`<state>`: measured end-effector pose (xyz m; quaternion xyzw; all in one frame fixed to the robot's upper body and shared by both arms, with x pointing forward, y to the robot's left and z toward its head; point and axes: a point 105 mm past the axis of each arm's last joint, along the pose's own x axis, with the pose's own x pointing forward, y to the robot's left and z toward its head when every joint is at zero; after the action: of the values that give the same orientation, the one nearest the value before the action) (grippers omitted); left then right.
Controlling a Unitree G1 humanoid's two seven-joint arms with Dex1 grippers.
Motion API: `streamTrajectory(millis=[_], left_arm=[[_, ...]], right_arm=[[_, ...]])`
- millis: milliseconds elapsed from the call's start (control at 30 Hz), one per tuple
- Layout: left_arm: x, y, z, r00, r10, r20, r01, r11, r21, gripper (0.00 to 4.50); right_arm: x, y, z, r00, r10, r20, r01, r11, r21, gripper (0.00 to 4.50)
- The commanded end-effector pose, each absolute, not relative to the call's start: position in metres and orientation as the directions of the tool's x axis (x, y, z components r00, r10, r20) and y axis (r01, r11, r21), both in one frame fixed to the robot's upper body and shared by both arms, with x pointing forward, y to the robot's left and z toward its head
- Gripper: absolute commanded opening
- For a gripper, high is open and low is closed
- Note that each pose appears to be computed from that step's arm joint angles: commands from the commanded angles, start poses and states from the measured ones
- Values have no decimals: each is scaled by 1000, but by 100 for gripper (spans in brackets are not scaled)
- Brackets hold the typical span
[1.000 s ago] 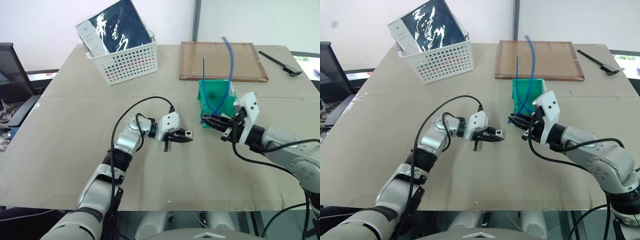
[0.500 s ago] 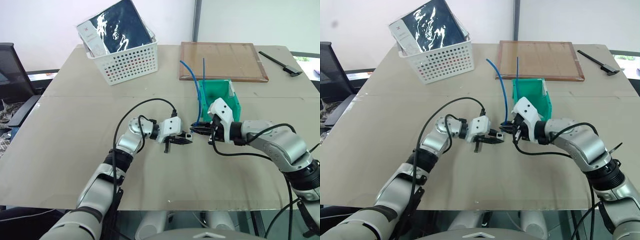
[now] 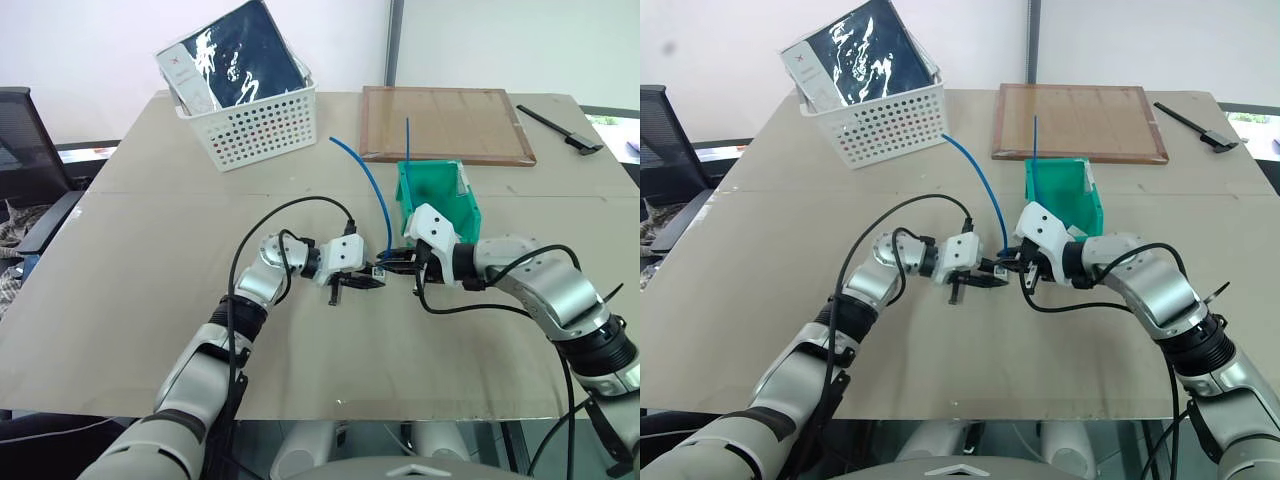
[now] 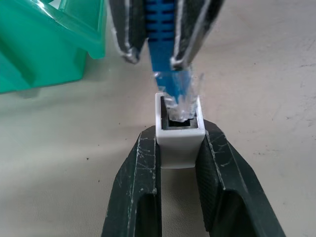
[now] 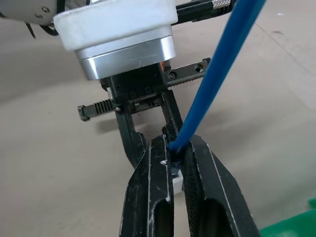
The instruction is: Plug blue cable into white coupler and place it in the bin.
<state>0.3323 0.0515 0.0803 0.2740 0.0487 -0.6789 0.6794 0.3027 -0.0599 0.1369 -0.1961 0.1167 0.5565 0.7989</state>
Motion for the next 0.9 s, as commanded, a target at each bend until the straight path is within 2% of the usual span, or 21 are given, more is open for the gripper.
streamTrajectory(millis=[33, 300, 600, 900], left_arm=[[332, 49, 75, 67, -882, -466, 951, -84, 296, 36], [331, 48, 75, 67, -886, -459, 951, -82, 298, 36], [330, 45, 75, 68, -889, -454, 950, -82, 302, 36], [328, 44, 74, 61, -890, -452, 950, -87, 299, 36]], right_arm=[[310, -67, 124, 343, 805, -485, -939, 277, -204, 0], [299, -64, 115, 221, 797, -561, -974, 149, -172, 0], [296, -63, 101, 180, 748, -639, -979, 75, -188, 0], [302, -65, 96, 151, 731, -665, -987, 69, -148, 0]])
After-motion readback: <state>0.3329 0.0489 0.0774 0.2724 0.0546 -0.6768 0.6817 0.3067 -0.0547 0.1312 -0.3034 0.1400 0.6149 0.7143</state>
